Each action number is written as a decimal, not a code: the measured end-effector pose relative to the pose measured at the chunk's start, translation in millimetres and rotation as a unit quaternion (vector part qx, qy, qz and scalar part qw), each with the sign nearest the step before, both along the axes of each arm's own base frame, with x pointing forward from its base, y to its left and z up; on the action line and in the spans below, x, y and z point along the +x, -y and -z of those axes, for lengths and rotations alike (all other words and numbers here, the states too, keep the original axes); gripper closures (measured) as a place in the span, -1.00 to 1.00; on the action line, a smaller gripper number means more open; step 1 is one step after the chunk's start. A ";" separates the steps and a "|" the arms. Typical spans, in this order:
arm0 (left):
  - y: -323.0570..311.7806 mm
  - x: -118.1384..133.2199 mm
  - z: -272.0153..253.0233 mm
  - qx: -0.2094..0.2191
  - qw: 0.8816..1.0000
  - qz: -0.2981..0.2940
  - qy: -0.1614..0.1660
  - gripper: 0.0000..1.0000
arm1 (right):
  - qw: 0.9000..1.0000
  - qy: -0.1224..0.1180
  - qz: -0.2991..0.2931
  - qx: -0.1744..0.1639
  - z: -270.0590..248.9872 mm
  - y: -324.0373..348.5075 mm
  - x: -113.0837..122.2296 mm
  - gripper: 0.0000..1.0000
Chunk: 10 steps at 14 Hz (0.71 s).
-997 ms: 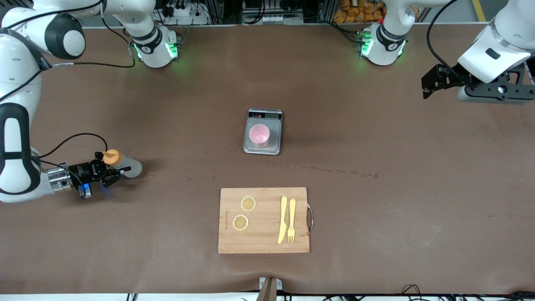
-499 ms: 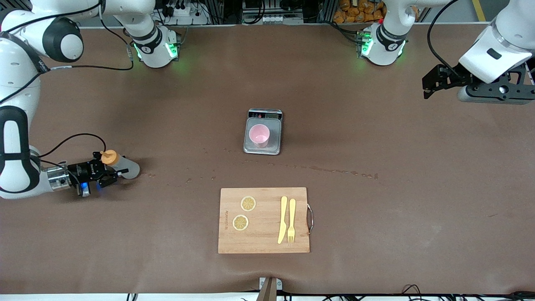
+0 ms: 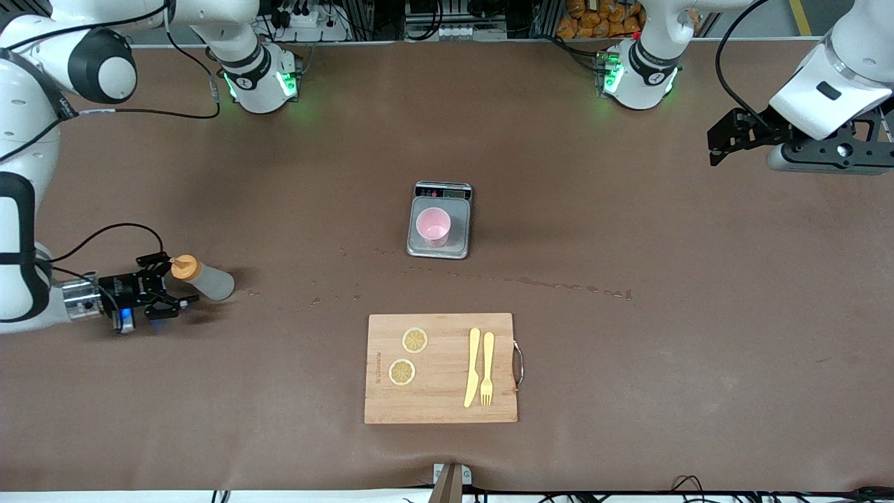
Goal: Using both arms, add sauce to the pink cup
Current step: 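Set the bottle down upright and open the right gripper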
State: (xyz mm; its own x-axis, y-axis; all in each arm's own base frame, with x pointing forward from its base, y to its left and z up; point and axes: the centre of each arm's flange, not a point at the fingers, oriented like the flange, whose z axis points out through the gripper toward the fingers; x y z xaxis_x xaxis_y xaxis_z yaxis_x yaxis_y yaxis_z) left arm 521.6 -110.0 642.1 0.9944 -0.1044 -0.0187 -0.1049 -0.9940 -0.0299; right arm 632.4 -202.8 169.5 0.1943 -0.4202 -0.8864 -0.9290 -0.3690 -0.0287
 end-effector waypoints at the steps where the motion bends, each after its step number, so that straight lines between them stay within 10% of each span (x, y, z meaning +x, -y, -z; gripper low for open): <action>1: -0.2 0.0 -0.1 0.000 1.000 0.000 0.000 -1.00 | 1.000 0.004 -0.004 -0.005 -12.3 9.9 -0.2 -1.00; 10: -0.8 0.1 -0.9 0.000 1.000 -0.001 0.001 -1.00 | 0.989 0.085 -0.085 -0.082 -202.9 24.6 11.3 -1.00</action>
State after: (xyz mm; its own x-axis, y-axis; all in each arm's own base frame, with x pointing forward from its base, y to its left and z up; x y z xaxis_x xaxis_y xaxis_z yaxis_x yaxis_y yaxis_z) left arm 521.7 -109.2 643.0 0.9945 -0.1029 -0.0172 -0.1034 -0.9942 -0.0297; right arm 643.8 -227.4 372.4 0.4152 -0.5047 -0.7569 -0.8402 -0.5318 -0.1062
